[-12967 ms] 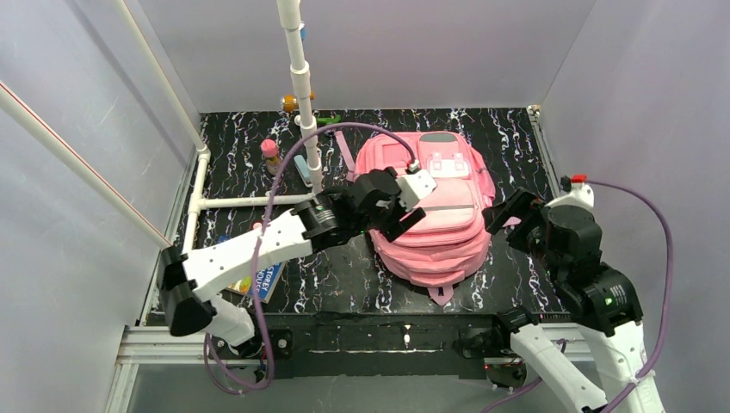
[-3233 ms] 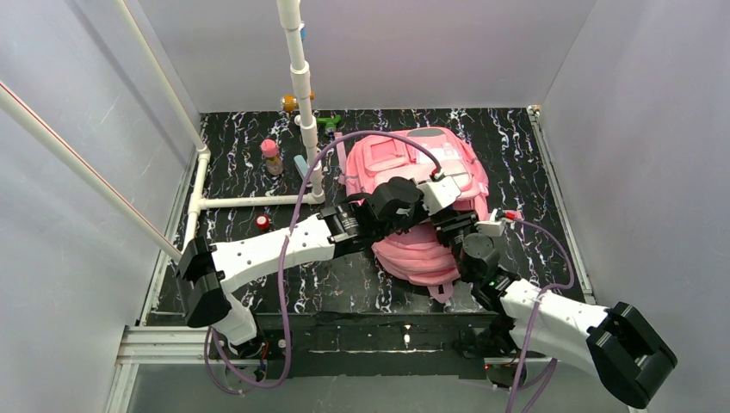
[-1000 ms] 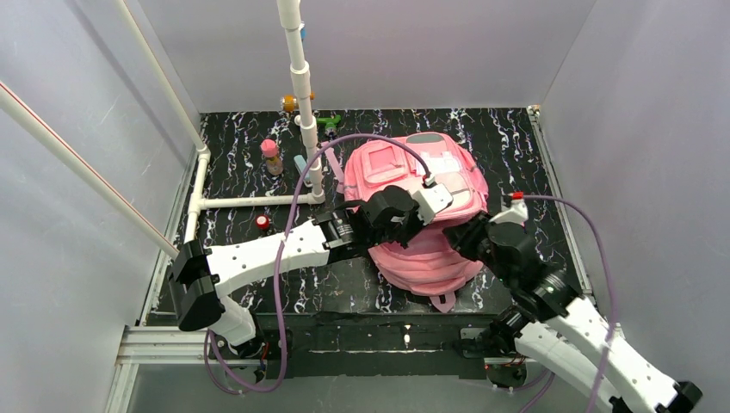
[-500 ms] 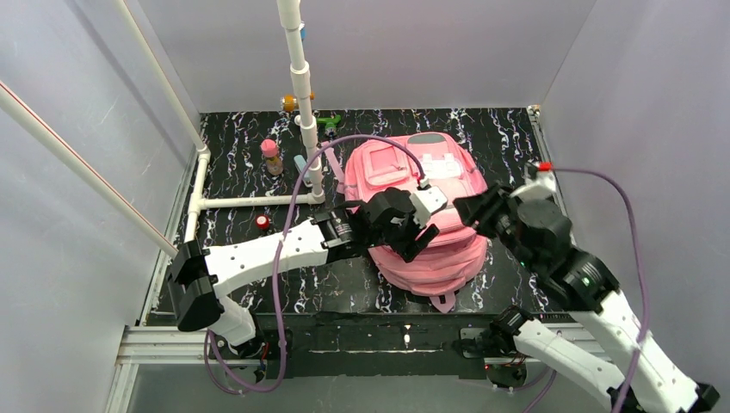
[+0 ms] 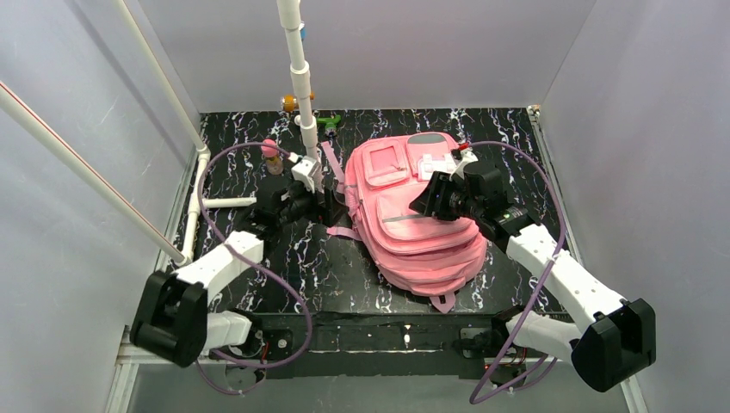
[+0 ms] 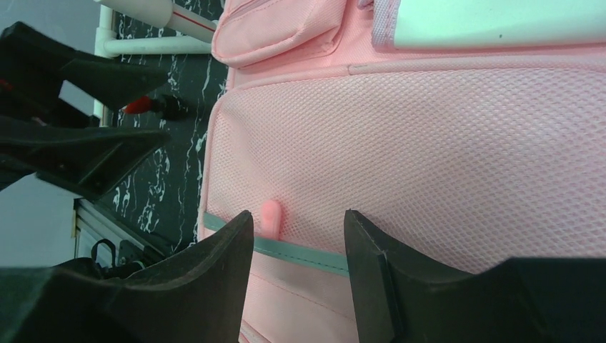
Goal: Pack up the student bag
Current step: Zip the student bag at the center of the board.
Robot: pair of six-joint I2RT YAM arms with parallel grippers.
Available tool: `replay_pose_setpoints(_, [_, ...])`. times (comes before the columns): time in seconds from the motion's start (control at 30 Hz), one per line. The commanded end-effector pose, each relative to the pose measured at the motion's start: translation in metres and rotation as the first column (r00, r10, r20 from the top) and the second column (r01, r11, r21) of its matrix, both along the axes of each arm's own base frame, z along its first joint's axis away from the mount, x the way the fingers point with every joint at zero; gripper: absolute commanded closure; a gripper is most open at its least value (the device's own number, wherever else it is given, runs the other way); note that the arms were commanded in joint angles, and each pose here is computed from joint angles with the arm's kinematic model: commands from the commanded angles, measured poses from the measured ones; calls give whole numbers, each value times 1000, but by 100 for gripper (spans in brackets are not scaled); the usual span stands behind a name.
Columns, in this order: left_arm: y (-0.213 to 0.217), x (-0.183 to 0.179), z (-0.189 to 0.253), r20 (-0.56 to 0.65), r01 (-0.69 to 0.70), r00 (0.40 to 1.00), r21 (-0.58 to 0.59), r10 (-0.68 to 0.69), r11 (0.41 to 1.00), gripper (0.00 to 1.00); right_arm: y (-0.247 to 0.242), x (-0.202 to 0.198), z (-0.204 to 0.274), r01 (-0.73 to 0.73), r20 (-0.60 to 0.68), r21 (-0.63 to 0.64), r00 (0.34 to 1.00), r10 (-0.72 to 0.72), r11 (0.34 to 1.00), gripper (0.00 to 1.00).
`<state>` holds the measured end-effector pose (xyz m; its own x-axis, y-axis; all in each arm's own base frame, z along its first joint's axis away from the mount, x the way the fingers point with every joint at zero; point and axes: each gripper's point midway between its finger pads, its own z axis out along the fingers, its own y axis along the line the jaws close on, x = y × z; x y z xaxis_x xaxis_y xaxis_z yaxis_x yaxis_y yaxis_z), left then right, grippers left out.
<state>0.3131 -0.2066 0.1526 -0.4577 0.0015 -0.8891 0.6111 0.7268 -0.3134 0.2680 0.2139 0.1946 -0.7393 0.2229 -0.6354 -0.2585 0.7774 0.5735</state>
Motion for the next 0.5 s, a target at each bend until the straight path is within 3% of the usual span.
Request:
replay_pose_setpoints(0.0, [-27, 13, 10, 162, 189, 969, -7, -185, 982, 23, 3, -5, 10, -48, 49, 39, 998, 46, 998, 43])
replay_pose_setpoints(0.23, [-37, 27, -15, 211, 190, 956, 90, -205, 978, 35, 2, -2, 14, -53, 81, 36, 995, 50, 998, 43])
replay_pose_setpoints(0.47, [-53, 45, -23, 294, 217, 930, 41, -219, 975, 31, 4, -1, 19, -70, 84, 35, 994, 67, 997, 43])
